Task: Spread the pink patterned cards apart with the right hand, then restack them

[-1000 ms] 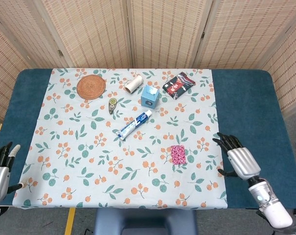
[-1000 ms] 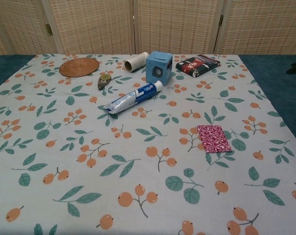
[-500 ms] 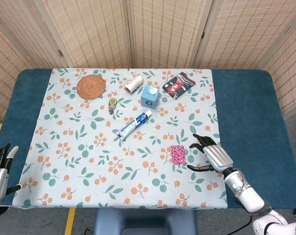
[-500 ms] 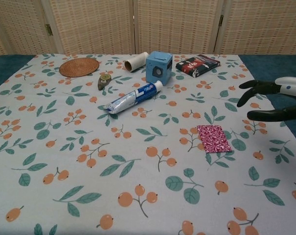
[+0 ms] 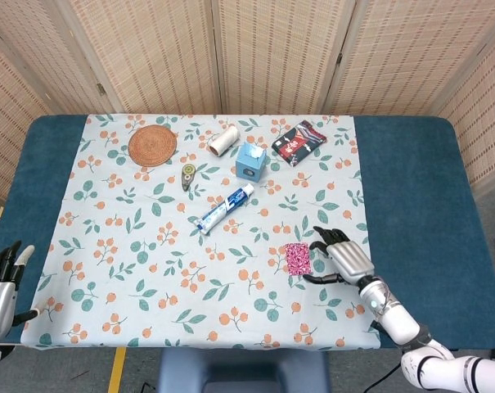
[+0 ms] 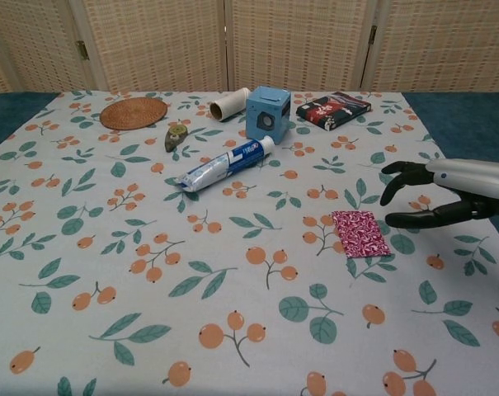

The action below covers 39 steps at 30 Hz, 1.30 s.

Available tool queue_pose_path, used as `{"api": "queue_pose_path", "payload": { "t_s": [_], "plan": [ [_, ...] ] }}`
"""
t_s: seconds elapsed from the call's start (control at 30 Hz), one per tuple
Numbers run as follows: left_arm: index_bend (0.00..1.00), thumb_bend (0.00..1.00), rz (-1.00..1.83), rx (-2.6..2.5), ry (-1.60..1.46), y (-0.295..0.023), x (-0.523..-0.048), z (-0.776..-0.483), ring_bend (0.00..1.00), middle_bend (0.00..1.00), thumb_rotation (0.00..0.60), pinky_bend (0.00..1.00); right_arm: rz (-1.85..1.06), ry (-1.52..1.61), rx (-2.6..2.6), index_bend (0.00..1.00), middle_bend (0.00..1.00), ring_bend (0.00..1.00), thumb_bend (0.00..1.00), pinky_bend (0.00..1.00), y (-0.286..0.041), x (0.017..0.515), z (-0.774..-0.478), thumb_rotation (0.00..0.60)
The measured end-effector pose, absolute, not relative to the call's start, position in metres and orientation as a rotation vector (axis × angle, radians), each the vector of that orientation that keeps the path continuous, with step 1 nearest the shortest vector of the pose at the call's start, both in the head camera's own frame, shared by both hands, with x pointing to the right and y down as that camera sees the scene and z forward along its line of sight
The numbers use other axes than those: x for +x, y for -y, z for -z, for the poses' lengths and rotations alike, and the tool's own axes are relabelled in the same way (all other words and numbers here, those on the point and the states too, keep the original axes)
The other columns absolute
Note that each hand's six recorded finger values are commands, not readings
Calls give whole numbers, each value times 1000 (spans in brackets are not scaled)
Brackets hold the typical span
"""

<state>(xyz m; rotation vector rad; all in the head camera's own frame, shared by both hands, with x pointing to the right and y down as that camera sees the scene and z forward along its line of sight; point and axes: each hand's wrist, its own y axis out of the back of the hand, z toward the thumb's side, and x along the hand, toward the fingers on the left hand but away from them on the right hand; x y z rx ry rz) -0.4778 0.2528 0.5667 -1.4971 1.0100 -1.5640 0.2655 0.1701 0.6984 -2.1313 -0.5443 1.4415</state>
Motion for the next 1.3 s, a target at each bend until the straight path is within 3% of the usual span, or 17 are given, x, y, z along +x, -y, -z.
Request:
{"api": "queue_pose_path", "payload": {
  "t_s": [0.83,1.3],
  "plan": [
    [88,220,1568,-1498,-1011,-255,-481,-567,30,0,600,0,-1431,456,-2095,250,28,0,216,0,-172,238,-731,137],
    [96,221,1554,-1507,-1013,-253,-478,-569,30,0,600,0,-1428,392,-2099,249,29,0,215,0,-193,244,-723,135]
  ]
}}
